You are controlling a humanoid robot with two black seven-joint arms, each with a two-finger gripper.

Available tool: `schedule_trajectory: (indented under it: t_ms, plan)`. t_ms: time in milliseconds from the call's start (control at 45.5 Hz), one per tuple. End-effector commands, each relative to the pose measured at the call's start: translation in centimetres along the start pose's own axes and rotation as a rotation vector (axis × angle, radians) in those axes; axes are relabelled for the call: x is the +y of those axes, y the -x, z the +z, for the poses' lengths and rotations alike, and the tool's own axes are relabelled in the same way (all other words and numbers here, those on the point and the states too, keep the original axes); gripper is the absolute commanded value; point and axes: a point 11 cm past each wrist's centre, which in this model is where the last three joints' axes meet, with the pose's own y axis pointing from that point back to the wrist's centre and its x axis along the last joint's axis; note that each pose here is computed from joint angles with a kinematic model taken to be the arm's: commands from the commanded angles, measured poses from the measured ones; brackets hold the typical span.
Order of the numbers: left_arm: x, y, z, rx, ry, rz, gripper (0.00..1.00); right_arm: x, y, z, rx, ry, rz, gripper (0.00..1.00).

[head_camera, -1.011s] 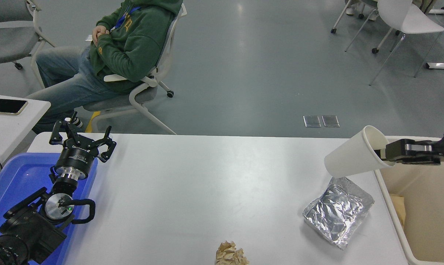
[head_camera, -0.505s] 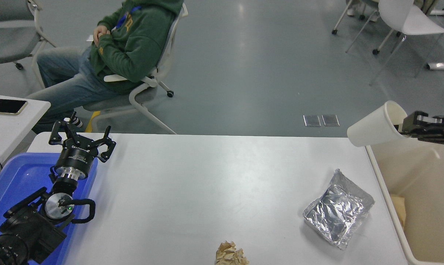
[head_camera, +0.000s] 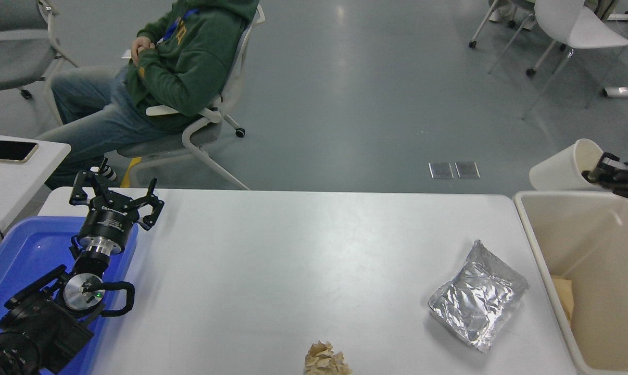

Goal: Clean the table surface

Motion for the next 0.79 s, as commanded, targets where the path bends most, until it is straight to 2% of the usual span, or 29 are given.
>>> schedule_trajectory:
  t_ms: [0,242,462,769]
  plan:
    - [0.0,0.0,0.0,0.000,0.000,0.000,1.00,-2.2,0.3,3.5,0.000,0.137,0.188,0.00]
    - [0.0,0.0,0.0,0.000,0.000,0.001,1.00,-2.9,3.2,5.9,-0.015,0.195,0.235,0.00]
    - [0.0,0.0,0.0,0.000,0.000,0.001,1.00,-2.8,4.8,9.3,-0.067,0.313,0.292,0.00]
    - [0.0,0.0,0.0,0.000,0.001,0.001,1.00,-3.5,8.4,10.4,-0.193,0.344,0.326,0.00]
